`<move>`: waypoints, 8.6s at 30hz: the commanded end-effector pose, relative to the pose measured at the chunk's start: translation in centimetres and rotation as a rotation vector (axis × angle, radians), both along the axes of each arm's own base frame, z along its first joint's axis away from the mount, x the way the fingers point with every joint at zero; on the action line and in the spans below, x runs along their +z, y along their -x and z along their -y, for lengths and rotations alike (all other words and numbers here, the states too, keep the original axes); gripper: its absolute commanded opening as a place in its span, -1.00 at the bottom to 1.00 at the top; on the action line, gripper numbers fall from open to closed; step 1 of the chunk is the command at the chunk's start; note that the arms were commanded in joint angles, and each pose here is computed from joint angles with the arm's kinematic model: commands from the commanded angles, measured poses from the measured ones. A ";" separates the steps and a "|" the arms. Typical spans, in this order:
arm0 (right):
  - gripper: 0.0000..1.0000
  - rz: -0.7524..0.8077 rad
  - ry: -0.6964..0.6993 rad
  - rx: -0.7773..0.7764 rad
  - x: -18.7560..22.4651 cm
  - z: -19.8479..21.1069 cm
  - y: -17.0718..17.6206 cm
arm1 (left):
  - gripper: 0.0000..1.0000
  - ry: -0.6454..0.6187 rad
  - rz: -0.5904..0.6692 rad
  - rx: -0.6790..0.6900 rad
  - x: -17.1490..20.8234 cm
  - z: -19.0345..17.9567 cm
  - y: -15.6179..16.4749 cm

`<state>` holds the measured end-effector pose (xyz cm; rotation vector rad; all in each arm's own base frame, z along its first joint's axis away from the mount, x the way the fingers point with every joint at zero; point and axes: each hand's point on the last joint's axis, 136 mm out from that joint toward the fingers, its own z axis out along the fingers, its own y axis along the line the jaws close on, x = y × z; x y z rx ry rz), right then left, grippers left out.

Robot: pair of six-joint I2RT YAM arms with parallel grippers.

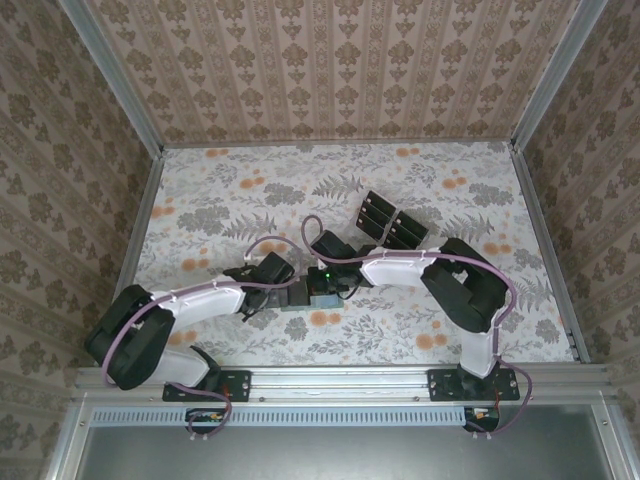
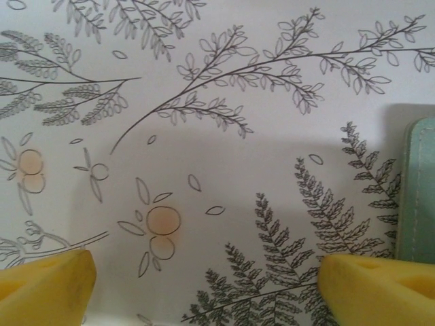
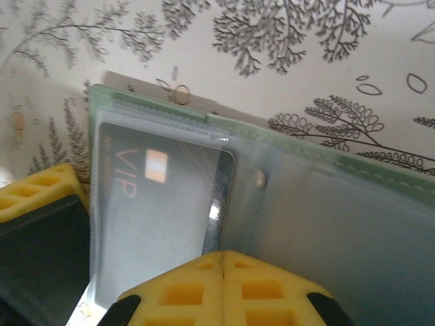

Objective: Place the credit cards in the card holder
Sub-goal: Insert the credit card into the card slot, then flip over the card slot on the card holder.

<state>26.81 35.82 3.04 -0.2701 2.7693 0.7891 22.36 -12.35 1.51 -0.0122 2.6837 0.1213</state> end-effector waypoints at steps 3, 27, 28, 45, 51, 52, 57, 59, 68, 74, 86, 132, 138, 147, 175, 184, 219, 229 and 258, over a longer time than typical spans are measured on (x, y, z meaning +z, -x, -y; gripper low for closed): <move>-0.80 0.048 -0.070 -0.003 4.1 0.4 0.3 | 1.00 -0.062 0.009 0.050 0.8 -2.4 0.6; -0.88 -0.027 -0.018 0.027 -0.7 -0.2 1.3 | 1.00 -0.056 0.033 0.071 2.1 -3.0 0.1; -0.88 -0.029 -0.017 0.029 -0.8 -0.2 1.4 | 0.99 -0.053 0.030 0.069 2.1 -2.9 0.1; -0.90 -0.044 -0.021 0.052 -1.0 -1.3 1.9 | 1.00 -0.038 0.024 0.065 1.5 -2.6 0.2; -0.91 -0.045 -0.023 0.068 -0.8 -1.6 2.0 | 0.99 -0.032 0.026 0.063 1.4 -2.4 0.1; -0.91 -0.047 -0.024 0.072 -0.8 -1.6 2.0 | 1.00 -0.034 0.023 0.063 1.4 -2.5 0.1; -0.91 -0.057 -0.030 0.091 -0.8 -2.1 2.2 | 1.00 -0.028 0.024 0.061 1.4 -2.3 0.1; -0.91 -0.059 -0.035 0.098 -0.7 -2.3 2.3 | 1.00 -0.029 0.023 0.059 1.3 -2.3 0.1; -0.90 -0.019 -0.064 0.102 1.5 -2.4 2.0 | 1.00 -0.025 0.028 0.055 1.7 -2.1 -0.1; -0.47 0.082 -0.035 0.062 4.8 0.0 0.6 | 0.99 -0.005 0.041 0.032 2.5 -1.6 -0.3; -0.19 0.088 0.121 0.065 2.5 2.6 -0.3 | 0.99 0.076 0.079 -0.019 4.4 0.4 -0.7; -0.17 -0.072 -0.008 -0.005 -0.6 2.7 -0.1 | 1.00 0.225 0.161 -0.209 4.7 5.7 0.5; -0.18 -0.078 -0.047 -0.012 0.0 2.2 0.0 | 1.00 0.264 0.202 -0.244 5.3 6.3 0.8; -0.24 -0.100 -0.077 -0.008 -0.2 1.3 -0.3 | 1.00 0.272 0.216 -0.276 5.1 6.4 1.5; -0.28 -0.115 -0.105 -0.025 -0.1 0.7 -0.6 | 1.00 0.208 0.232 -0.415 3.6 8.8 2.2; -0.28 -0.117 -0.109 -0.024 -0.1 0.6 -0.5 | 1.00 0.114 0.201 -0.372 2.0 7.3 2.1; -0.05 -0.083 -0.156 -0.092 1.4 1.5 0.4 | 1.00 0.048 0.166 -0.293 0.1 5.5 2.3; -0.05 -0.096 -0.165 -0.081 1.2 0.7 0.0 | 1.00 0.049 0.167 -0.294 0.1 5.5 2.3; -0.06 -0.115 -0.150 0.061 3.3 -5.2 -1.1 | 1.00 0.229 0.427 -0.110 9.5 1.6 1.7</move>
